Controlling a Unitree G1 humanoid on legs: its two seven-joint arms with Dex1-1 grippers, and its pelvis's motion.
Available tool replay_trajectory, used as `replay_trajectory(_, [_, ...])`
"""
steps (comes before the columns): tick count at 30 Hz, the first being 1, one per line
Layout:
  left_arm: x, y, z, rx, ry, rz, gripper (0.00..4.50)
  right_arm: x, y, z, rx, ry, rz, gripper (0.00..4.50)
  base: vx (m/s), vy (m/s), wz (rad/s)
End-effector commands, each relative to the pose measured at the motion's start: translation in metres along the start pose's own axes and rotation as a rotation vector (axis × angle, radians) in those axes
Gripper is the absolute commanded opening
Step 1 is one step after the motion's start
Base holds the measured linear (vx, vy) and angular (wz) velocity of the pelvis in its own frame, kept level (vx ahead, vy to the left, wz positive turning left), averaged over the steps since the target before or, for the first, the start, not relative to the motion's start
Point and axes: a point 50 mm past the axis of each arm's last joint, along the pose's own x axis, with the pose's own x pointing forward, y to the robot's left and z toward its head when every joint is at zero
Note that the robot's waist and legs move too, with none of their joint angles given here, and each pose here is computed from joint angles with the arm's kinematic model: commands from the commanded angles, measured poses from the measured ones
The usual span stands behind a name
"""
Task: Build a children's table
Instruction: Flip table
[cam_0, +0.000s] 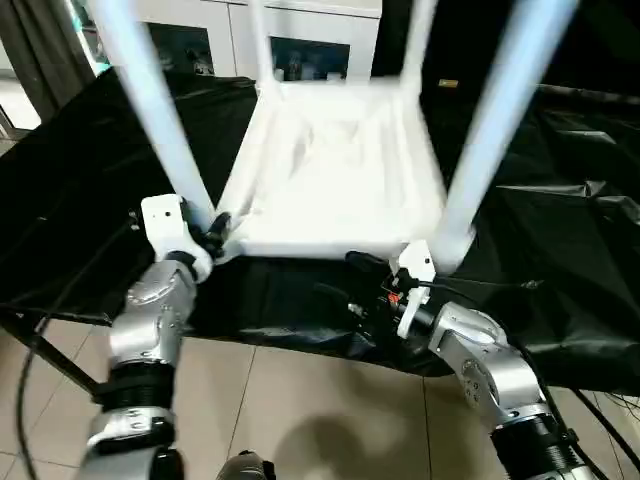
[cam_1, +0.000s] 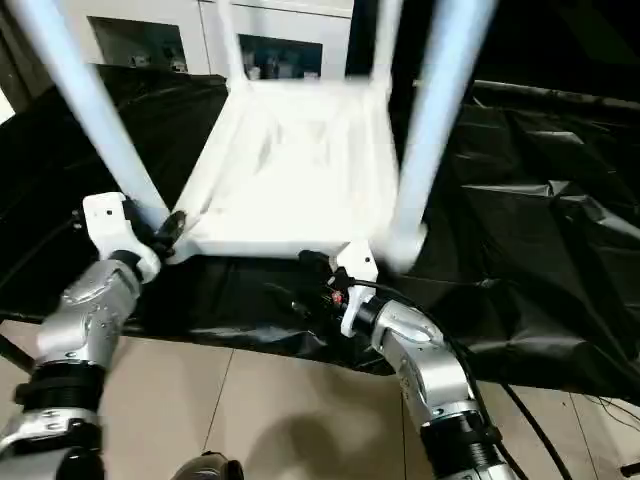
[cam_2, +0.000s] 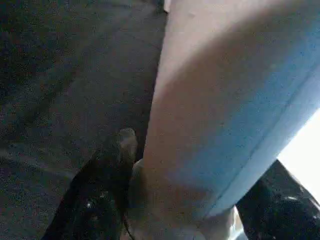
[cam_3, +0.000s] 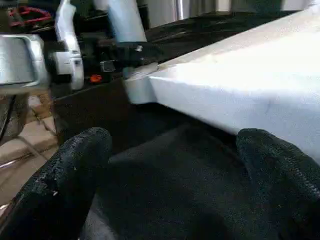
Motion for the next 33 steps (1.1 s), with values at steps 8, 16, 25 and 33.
replay_trajectory(8, [0.002,-0.053,0.003,-0.169,-0.032,-0.152,2.54,0.011,-0.023,0.017,0.214,-0.194,-0.280,4.50,0.000,0.000,0.00])
replay_trajectory(16, [0.001,-0.062,0.006,-0.212,-0.077,-0.094,2.54,0.031,-0.039,0.039,0.483,-0.405,-0.364,4.50,0.000,0.000,0.00])
replay_trajectory(25, [-0.006,-0.078,-0.001,-0.167,-0.074,-0.124,2.54,0.053,-0.054,0.053,0.653,-0.457,-0.429,4.50,0.000,0.000,0.00])
replay_trajectory(33, [-0.010,-0.088,-0.003,-0.137,-0.077,-0.142,2.54,0.066,-0.063,0.062,0.763,-0.465,-0.470,4.31,0.000,0.000,0.00])
